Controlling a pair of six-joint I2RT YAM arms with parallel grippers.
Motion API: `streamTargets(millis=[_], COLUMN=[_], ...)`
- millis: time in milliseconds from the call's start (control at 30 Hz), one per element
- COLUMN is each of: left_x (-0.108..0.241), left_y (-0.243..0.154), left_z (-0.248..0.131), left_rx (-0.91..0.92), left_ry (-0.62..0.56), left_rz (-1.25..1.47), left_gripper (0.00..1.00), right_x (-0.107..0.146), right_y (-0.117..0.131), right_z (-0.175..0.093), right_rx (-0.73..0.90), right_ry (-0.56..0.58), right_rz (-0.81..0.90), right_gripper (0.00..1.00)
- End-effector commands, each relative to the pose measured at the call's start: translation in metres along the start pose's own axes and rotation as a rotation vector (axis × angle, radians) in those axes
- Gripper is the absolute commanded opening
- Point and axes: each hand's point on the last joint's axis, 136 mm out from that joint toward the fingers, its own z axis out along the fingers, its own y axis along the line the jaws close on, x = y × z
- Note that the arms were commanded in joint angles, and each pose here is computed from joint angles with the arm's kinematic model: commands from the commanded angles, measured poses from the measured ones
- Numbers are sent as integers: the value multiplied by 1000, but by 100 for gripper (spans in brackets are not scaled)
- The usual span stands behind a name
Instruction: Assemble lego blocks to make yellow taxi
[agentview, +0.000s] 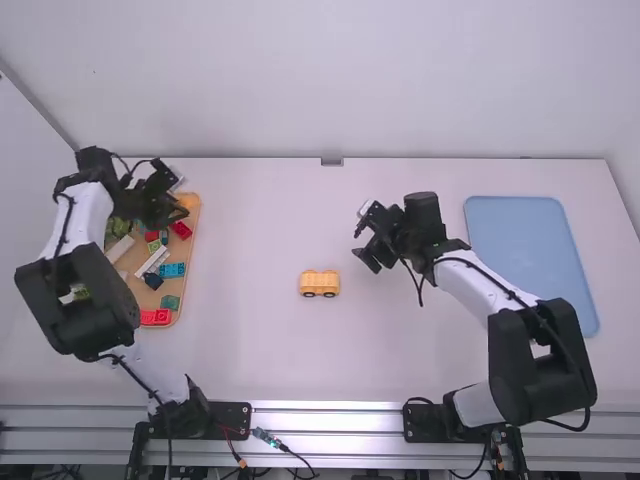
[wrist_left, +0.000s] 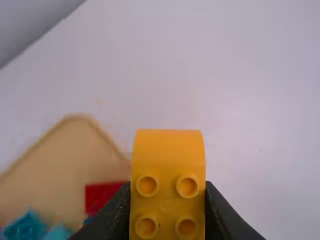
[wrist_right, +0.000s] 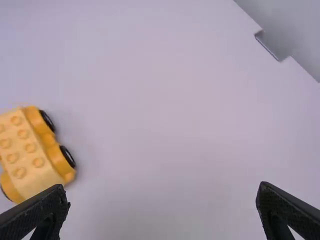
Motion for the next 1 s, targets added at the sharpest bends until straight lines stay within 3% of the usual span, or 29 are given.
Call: streamTargets(millis=[0,200,367,533,667,833,967], left_x=[-34,-68,-72,-76,-86,-108,-112], left_y=[-27,-79,-125,-145,-151,-151,-179], left_z=[-1,16,31,43,50,52,49], left_rx=[36,116,219,262,250,223,338], left_ry=[-51,-72,-61,-82,-106,-123,-183], left_rz=[107,228,406,515,641,519,461], left_gripper=[7,4,2,2,2,2,2], right_x=[-3,16,29,31,43,44,42], right_y=[22,49,79,102,102,106,101], right_z=[2,11,9,-4,-1,10,23], right_rx=[-140,-194,-170,-193,-222,-334,-376], right_ry=[-83,-186,-292,-441,-456,-491,-490], right_rz=[-27,-62,-148,-240,-225,-257,-234], right_gripper=[99,99,99,99,99,99,99])
